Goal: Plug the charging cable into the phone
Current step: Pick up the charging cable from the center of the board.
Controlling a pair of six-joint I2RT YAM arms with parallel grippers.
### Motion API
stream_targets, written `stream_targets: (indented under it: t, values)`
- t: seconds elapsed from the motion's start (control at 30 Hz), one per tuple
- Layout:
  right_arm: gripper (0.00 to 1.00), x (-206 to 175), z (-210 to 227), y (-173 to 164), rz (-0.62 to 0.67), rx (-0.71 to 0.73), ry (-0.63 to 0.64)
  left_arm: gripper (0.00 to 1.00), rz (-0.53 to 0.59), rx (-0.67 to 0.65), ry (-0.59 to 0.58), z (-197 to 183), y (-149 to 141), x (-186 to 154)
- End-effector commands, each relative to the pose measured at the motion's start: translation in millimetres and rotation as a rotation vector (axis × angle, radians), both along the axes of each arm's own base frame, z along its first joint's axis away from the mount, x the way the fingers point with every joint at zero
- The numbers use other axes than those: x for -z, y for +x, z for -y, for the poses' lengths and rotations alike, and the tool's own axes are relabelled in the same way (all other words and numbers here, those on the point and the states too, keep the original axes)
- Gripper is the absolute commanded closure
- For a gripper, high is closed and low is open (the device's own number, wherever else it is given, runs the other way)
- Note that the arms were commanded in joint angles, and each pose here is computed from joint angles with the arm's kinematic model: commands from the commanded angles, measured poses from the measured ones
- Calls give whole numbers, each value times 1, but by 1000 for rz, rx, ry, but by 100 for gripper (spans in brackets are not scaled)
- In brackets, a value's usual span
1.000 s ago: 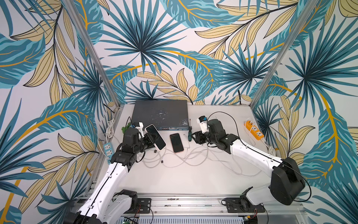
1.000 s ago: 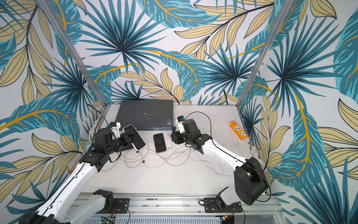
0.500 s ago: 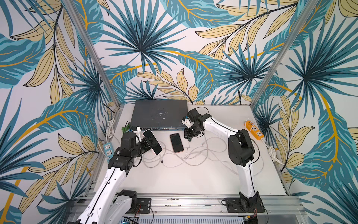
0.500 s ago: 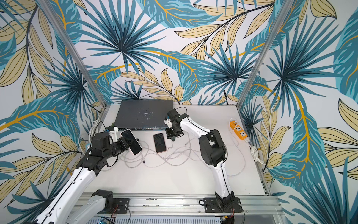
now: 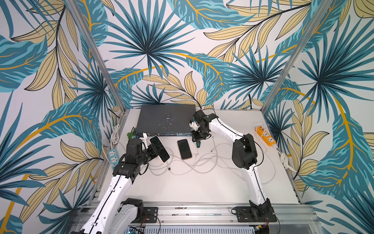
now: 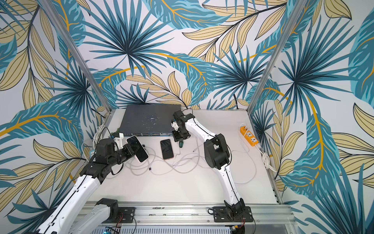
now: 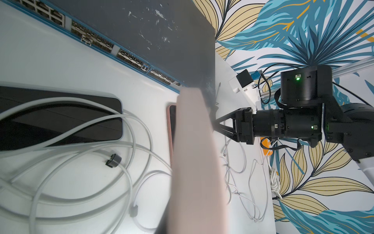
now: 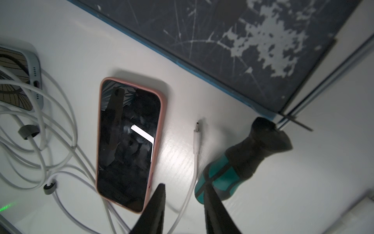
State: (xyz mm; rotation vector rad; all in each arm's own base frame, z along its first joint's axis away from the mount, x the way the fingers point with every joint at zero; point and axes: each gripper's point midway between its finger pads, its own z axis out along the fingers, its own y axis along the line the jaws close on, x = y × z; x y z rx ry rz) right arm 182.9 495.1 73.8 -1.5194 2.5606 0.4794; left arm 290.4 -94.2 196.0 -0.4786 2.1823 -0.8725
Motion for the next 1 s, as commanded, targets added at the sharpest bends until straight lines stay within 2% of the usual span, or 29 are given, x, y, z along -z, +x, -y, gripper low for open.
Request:
stream_targets:
  t: [0.0,0.33,0.97]
  values:
    - [65,14,0,-3,1,31,-62,100,80,12,-4,1,4,-16]
    - [68,40,5,4,57,53,-164,100,79,19,0,1,3,-16]
    - [72,60,1,-2,27,49,-174,100,76,19,-2,1,5,-16]
